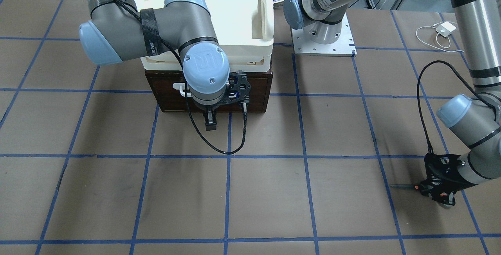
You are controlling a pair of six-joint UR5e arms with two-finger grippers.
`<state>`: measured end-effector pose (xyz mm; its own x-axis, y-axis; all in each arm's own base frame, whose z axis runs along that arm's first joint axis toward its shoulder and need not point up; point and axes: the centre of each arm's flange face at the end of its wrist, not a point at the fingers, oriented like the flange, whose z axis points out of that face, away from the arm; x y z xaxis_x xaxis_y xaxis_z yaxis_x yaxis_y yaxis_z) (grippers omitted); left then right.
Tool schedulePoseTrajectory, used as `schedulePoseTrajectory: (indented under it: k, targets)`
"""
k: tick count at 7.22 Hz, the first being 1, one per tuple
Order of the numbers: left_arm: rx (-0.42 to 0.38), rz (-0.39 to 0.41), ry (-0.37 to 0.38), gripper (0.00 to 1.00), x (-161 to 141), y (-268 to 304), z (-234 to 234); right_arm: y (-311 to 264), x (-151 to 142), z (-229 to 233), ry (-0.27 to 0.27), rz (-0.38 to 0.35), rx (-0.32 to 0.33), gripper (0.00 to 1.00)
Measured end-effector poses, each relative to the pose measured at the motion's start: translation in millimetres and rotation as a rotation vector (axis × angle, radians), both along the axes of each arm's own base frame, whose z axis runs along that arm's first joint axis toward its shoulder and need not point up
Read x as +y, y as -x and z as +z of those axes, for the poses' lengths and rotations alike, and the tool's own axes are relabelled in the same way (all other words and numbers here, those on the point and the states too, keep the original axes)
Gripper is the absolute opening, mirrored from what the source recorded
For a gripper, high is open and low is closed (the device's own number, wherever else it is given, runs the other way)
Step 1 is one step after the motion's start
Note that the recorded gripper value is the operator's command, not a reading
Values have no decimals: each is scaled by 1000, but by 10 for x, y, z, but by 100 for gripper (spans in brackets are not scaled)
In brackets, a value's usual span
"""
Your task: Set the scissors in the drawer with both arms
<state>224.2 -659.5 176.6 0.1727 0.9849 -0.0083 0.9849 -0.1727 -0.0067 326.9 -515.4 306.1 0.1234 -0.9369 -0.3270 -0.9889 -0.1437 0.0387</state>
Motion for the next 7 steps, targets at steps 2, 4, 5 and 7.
schedulePoseTrajectory:
  k: [2, 4, 5, 7]
  targets:
    - [-5, -20, 12, 0, -25, 121, 145, 4, 18, -35, -8, 2, 2, 100]
    - [-9, -61, 19, 0, -31, 435, 561, 9, 47, -88, -18, 5, 5, 100]
    - [-9, -82, 8, 0, 10, 601, 848, 9, 56, -115, -18, 6, 6, 100]
    - [-20, -90, -22, 0, 141, 767, 1357, 5, 55, -149, -18, 6, 5, 100]
